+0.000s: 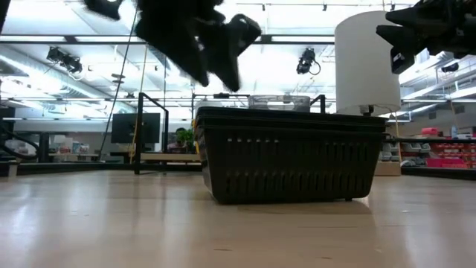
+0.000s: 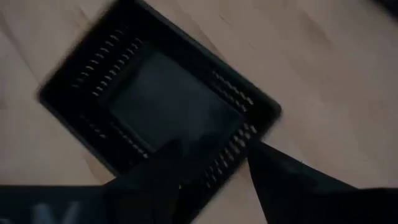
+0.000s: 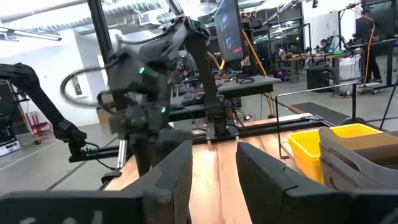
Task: Stack baskets on shelf by color
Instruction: Put the stacked black bins on the shelf
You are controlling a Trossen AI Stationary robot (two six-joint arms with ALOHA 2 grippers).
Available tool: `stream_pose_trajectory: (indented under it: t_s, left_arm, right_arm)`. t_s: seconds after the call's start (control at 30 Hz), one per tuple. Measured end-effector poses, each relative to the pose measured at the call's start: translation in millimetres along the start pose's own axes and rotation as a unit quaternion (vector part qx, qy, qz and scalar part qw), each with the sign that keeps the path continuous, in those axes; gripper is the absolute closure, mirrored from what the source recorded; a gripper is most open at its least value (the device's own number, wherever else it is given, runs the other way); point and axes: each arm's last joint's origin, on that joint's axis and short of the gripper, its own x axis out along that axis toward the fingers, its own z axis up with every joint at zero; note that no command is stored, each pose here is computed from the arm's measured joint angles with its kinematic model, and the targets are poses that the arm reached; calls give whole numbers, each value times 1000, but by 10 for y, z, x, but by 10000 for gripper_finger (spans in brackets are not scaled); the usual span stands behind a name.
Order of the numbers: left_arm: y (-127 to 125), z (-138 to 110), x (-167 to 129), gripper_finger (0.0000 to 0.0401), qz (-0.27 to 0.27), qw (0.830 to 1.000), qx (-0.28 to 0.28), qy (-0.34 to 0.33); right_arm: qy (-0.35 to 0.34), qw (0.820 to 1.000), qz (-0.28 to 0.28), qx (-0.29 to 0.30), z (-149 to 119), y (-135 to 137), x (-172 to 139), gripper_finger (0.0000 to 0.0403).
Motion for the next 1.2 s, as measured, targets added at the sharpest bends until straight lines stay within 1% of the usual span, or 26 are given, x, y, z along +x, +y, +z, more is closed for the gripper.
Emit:
stream_pose_trajectory:
  t_s: [0.2, 0.27, 0.33, 0.4, 0.43, 0.53, 0.63, 0.73, 0.93, 1.1, 1.13, 1.2]
  left_arm:
    - [-264, 71, 71, 174, 41, 995, 85, 26]
    - [-313, 75, 116, 159, 35, 994, 101, 32]
    - [-364, 34, 159, 147, 22, 991, 117, 53]
    - [-392, 34, 220, 142, 20, 988, 138, 59]
    - [-405, 3, 258, 142, 17, 986, 145, 76]
    - [-427, -26, 392, 149, 23, 983, 159, 94]
    - [-428, -63, 509, 167, 25, 981, 160, 110]
    - [-433, -93, 579, 196, 26, 979, 161, 123]
    - [-437, -100, 590, 279, 28, 980, 154, 126]
    - [-464, -98, 538, 377, 30, 984, 107, 137]
    - [-466, -110, 509, 385, 27, 984, 94, 148]
    - [-457, -102, 445, 384, 31, 985, 59, 159]
  right_arm:
    - [-4, 1000, 0, 0, 8, 1, 0, 273]
    - [-7, 1000, 1, 0, 14, 2, -1, 273]
    - [-8, 1000, 1, 0, 17, 3, -1, 273]
    - [-8, 1000, 1, 0, 17, 3, -1, 273]
    - [-9, 1000, 1, 0, 18, 3, -1, 273]
    - [-10, 1000, 1, 0, 20, 3, 0, 273]
    - [-10, 1000, 2, 0, 20, 3, 1, 273]
    - [-10, 1000, 1, 0, 21, 3, 1, 273]
    - [-10, 1000, 2, 0, 21, 4, 1, 273]
    - [-10, 1000, 1, 0, 21, 3, 1, 273]
    - [-10, 1000, 1, 0, 20, 3, 1, 273]
    - [-10, 1000, 2, 0, 21, 3, 1, 273]
